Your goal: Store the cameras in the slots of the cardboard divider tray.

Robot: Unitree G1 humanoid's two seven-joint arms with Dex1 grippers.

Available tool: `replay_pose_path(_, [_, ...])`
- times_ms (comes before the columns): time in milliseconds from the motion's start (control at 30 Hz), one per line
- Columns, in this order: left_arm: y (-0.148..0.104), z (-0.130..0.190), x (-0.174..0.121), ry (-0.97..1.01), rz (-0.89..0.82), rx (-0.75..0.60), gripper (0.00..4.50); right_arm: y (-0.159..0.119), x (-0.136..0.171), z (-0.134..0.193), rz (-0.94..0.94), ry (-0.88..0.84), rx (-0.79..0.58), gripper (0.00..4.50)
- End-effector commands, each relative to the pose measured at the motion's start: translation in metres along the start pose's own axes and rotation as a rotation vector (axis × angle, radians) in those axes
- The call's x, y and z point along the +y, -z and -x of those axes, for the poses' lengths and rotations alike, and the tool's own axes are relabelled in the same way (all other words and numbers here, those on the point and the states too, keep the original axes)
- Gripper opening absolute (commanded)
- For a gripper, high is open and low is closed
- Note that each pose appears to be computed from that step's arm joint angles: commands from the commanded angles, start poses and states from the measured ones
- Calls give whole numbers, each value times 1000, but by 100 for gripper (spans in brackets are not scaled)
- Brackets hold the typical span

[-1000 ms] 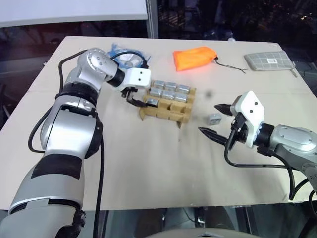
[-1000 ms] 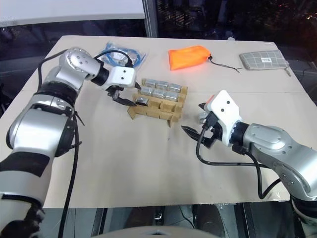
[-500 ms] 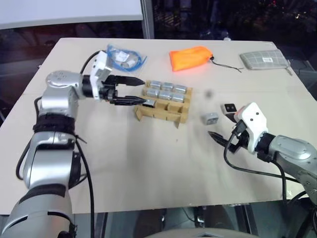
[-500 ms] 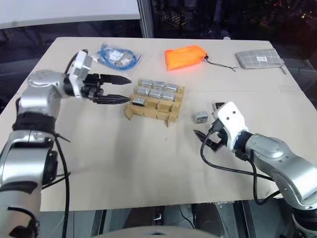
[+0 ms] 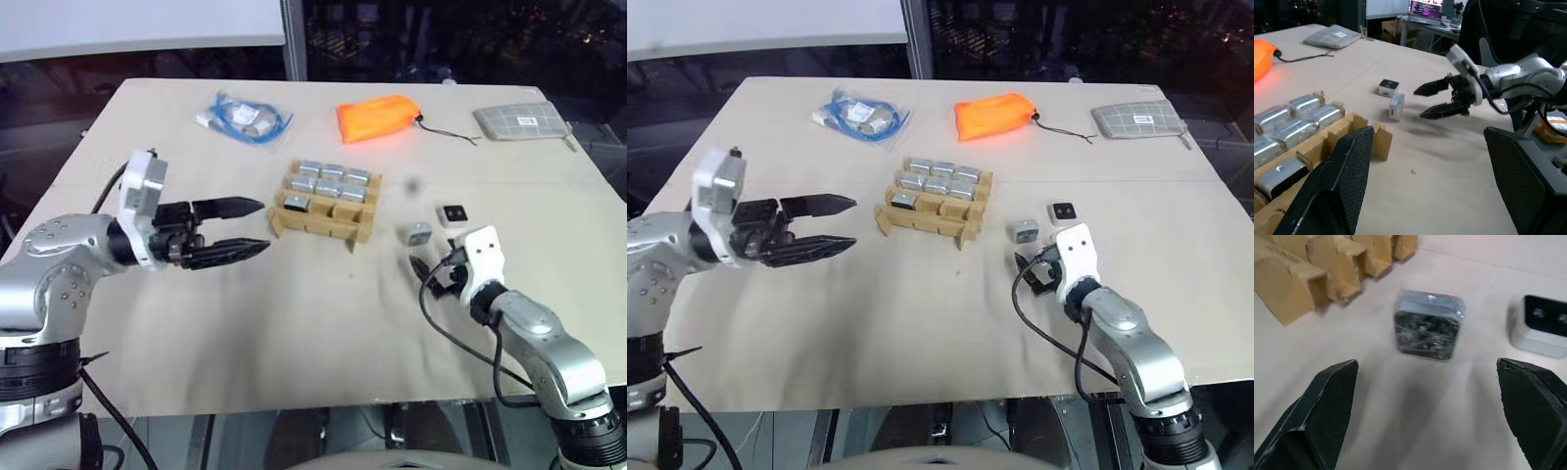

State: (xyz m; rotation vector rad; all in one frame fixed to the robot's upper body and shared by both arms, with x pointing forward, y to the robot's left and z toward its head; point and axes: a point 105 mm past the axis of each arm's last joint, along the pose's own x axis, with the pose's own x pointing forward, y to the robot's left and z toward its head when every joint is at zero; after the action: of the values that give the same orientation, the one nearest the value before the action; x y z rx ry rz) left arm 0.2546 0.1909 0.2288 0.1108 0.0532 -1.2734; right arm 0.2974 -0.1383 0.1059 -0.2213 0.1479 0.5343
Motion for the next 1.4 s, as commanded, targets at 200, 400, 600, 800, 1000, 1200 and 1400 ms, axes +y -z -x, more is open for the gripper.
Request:
replay_pose_path(200, [-6, -4, -15, 2, -38, 21, 370, -31, -48, -2, 260, -343, 6, 450])
replay_pose_path(400, [1, -1, -20, -38, -53, 102, 370, -41, -61, -27, 284, -571, 47, 450])
replay_pose_path(600, [3, 6, -24, -86, -83, 176, 370, -53, -55, -53, 333, -725, 65, 450])
replay_pose_path(800, [3, 12, -26, -137, -109, 210, 370, -51, -52, -63, 385, -811, 140, 450])
replay_pose_path(1000, [2, 13, -26, -159, -120, 212, 370, -52, -51, -67, 404, -839, 163, 450])
replay_pose_path(1200, [0, 13, -25, -164, -121, 194, 378, -54, -52, -68, 407, -854, 171, 279])
replay_pose_path(1400, [0, 14, -25, -162, -122, 194, 378, -53, -55, -65, 408, -854, 182, 70])
